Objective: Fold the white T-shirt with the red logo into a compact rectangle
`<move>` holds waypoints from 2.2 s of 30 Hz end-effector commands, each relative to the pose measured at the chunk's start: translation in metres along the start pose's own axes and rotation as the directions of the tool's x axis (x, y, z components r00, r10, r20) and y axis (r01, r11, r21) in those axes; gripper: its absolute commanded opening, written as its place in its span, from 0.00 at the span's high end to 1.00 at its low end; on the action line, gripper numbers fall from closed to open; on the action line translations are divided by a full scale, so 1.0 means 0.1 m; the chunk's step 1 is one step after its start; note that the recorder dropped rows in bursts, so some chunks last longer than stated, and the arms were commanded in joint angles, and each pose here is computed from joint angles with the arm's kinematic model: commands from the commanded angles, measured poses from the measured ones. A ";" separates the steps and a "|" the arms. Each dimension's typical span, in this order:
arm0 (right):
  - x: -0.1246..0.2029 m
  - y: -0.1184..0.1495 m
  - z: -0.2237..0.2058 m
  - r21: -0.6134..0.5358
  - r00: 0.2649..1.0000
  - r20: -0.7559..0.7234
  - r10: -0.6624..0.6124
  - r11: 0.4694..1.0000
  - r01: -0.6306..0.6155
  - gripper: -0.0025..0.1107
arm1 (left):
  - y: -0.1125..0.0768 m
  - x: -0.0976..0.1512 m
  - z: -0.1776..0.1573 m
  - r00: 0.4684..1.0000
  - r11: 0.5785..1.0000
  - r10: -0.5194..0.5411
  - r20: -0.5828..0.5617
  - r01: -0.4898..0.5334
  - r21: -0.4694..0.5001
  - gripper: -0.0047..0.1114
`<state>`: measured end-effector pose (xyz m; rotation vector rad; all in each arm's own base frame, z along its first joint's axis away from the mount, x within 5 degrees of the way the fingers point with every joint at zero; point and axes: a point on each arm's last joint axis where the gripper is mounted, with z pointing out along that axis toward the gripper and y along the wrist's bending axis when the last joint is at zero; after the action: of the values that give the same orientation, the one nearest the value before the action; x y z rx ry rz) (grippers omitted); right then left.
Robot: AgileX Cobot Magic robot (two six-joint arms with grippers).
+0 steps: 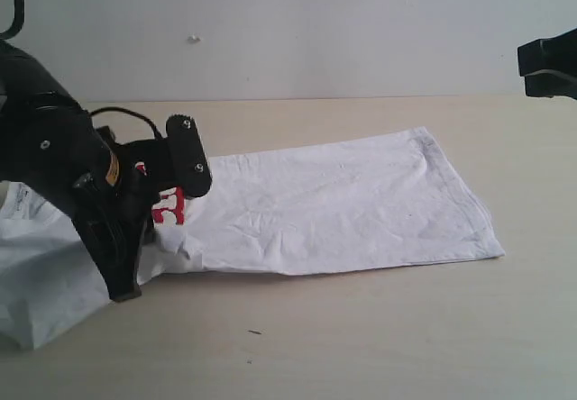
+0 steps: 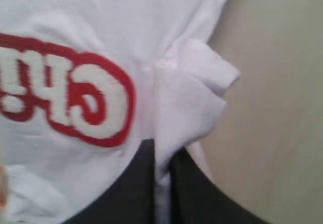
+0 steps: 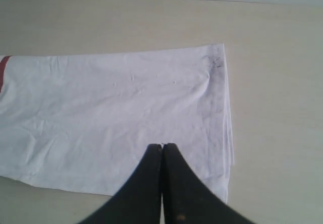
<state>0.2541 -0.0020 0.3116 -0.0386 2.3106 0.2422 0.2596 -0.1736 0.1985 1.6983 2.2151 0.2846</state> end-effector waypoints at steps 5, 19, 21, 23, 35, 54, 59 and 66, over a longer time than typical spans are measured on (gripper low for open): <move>0.01 -0.01 0.02 -0.004 1.000 0.003 0.009 1.000 -0.009 0.98 | 0.19 -0.21 0.13 0.960 0.947 0.260 0.099 -0.234 -0.221 0.96; 0.01 0.00 0.02 -0.010 1.000 -0.007 0.011 1.000 -0.011 0.98 | 0.31 -0.27 0.50 0.920 0.917 0.337 0.199 -0.272 -0.292 0.80; 0.01 0.00 0.02 -0.010 1.000 -0.007 0.011 1.000 -0.011 0.98 | 0.38 -0.24 0.50 0.927 0.926 0.303 0.223 -0.230 -0.300 0.68; 0.01 0.00 0.02 -0.010 1.000 -0.007 0.011 1.000 -0.011 0.98 | 0.45 -0.22 0.49 0.931 0.927 0.287 0.225 -0.211 -0.310 0.56; 0.01 0.00 0.02 -0.009 1.000 -0.005 0.009 1.000 -0.009 0.98 | 0.50 -0.08 0.53 0.979 0.974 -0.061 0.196 0.101 -0.201 0.88; 0.00 0.00 0.02 -0.006 1.000 0.010 0.013 1.000 -0.013 0.98 | 0.73 -0.08 1.28 0.925 0.930 -0.330 0.187 0.353 -0.100 0.96; 0.01 0.00 0.02 -0.014 1.000 -0.005 0.007 1.000 -0.007 0.98 | 0.81 -0.12 1.10 0.914 0.923 -0.329 0.237 0.364 -0.122 0.96; 0.03 0.01 0.02 -0.022 1.000 -0.021 0.000 1.000 0.000 0.98 | 0.85 -0.07 1.10 0.855 0.868 -0.455 0.249 0.489 -0.092 0.96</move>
<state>0.2531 -0.0002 0.3111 -0.0456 2.3207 0.2679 0.3775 -0.1648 0.1290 1.0949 2.2346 0.1595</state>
